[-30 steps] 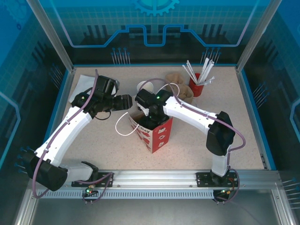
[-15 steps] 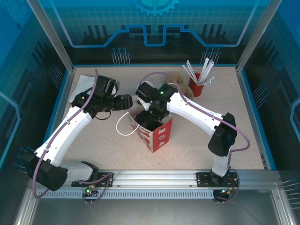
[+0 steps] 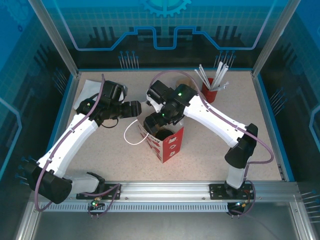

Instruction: Pack the takeout coffee

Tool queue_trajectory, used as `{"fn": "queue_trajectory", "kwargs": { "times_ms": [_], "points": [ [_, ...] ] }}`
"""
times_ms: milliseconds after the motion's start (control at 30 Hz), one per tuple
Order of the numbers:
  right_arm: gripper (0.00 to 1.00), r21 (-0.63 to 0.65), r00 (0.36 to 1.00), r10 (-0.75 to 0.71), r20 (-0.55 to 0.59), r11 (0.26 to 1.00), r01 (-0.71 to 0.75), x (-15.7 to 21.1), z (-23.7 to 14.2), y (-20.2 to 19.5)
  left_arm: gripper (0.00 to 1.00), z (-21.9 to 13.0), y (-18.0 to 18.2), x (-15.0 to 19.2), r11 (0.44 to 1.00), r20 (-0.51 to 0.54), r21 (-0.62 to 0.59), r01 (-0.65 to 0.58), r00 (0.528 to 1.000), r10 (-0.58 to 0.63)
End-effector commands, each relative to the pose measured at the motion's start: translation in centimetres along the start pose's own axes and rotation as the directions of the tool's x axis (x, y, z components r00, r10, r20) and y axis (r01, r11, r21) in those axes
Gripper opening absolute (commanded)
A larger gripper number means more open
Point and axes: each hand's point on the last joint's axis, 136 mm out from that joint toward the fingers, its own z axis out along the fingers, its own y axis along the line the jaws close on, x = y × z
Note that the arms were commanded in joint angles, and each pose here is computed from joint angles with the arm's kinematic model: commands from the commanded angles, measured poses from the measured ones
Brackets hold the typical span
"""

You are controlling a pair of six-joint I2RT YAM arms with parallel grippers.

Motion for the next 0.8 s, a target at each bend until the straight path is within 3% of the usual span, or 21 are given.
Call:
{"fn": "queue_trajectory", "kwargs": {
  "times_ms": [0,467,767],
  "points": [
    [0.99,-0.012,0.999,0.002,0.040,1.000,-0.002,-0.1,-2.9,-0.3,0.84,-0.2,0.2,0.1,1.000,0.004,0.010,0.012,1.000,-0.012],
    [0.95,-0.057,0.976,0.013,0.217,0.998,0.000,-1.6,-8.8,-0.5,0.85,-0.2,0.1,-0.1,1.000,0.013,0.012,0.018,1.000,-0.018],
    [0.84,-0.062,0.952,0.058,0.300,0.997,-0.042,-1.6,-12.0,-2.6,0.88,-0.8,-0.4,-0.6,0.999,0.028,0.034,0.014,0.999,-0.015]
  ]
}}
